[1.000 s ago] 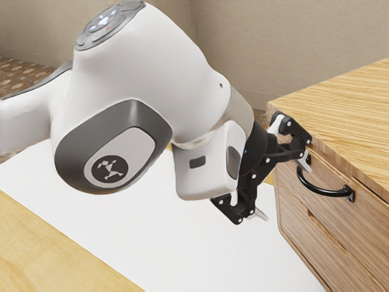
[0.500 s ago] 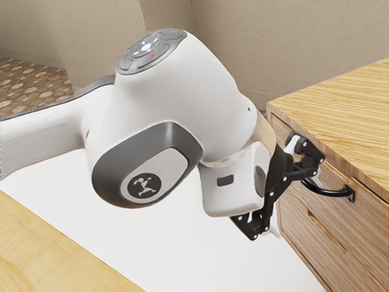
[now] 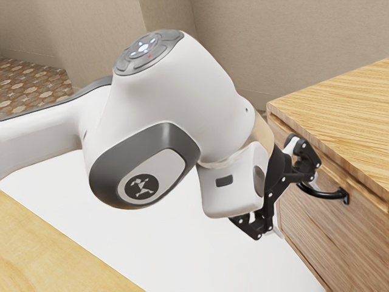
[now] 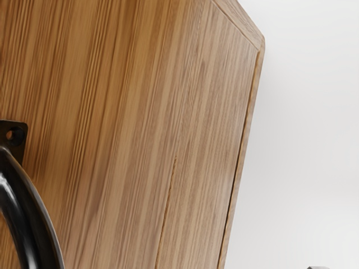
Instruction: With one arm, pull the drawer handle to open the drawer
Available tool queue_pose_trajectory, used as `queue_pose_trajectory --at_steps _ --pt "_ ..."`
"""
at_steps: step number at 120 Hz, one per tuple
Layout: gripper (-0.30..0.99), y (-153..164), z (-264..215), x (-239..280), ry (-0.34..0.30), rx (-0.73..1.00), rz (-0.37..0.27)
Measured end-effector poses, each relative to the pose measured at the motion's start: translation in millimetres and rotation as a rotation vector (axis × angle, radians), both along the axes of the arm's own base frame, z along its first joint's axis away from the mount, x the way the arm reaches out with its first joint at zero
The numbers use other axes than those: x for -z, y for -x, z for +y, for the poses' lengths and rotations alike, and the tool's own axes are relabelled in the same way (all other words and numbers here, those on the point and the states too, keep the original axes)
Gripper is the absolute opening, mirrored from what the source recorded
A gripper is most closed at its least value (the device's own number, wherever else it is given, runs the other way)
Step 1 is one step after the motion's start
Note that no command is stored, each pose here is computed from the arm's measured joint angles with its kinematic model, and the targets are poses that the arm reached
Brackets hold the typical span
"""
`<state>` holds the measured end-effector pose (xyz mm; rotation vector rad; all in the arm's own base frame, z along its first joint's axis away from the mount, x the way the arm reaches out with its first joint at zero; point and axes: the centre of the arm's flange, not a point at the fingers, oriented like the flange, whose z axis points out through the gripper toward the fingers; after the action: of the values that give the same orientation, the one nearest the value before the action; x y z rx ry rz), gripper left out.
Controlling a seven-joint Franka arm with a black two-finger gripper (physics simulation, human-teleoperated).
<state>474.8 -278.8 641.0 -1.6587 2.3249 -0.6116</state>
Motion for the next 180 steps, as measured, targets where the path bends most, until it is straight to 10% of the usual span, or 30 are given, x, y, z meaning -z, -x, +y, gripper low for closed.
queue_pose_trajectory --at_steps 60,180 --pt "0.27 37 28 -18 0.027 -0.015 -0.011" --pt "0.30 110 99 -7 0.056 -0.069 -0.014"
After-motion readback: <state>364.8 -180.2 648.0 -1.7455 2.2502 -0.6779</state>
